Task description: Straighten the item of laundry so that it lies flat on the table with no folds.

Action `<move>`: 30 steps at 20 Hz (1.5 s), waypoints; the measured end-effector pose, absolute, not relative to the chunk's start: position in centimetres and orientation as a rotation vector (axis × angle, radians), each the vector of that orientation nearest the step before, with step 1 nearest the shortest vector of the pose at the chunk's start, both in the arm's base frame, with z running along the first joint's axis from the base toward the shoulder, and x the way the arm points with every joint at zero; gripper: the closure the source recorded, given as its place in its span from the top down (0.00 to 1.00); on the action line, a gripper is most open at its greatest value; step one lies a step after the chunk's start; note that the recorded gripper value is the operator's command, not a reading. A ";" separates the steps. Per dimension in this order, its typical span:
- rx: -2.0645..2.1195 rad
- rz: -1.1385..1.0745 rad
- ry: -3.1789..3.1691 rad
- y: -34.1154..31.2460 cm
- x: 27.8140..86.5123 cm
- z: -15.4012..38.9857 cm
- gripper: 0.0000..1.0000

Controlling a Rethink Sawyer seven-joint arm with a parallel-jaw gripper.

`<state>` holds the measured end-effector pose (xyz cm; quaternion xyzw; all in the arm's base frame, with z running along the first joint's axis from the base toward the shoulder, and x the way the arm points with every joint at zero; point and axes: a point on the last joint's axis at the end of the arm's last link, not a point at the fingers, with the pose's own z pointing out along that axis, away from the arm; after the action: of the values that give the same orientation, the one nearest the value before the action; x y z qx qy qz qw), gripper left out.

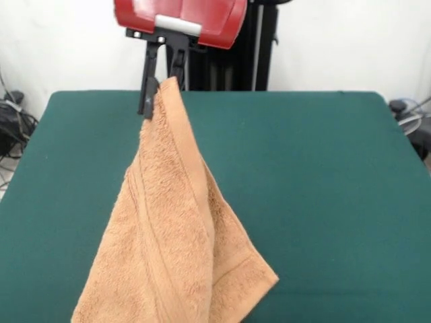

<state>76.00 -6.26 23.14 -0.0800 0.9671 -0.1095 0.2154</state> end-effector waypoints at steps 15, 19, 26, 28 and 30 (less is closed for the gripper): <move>-0.135 -0.380 2.595 -5.1 71.1 21.3 0.00; -0.117 -0.384 2.598 -4.0 70.1 21.0 0.00; -0.074 -0.395 2.564 -2.2 67.4 19.9 0.00; -0.055 -0.398 2.552 -1.8 66.8 19.7 0.00; -0.033 -0.399 2.541 -1.2 66.3 19.7 0.00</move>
<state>66.26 -1.23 19.66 -0.0125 0.9480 -0.1489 0.2809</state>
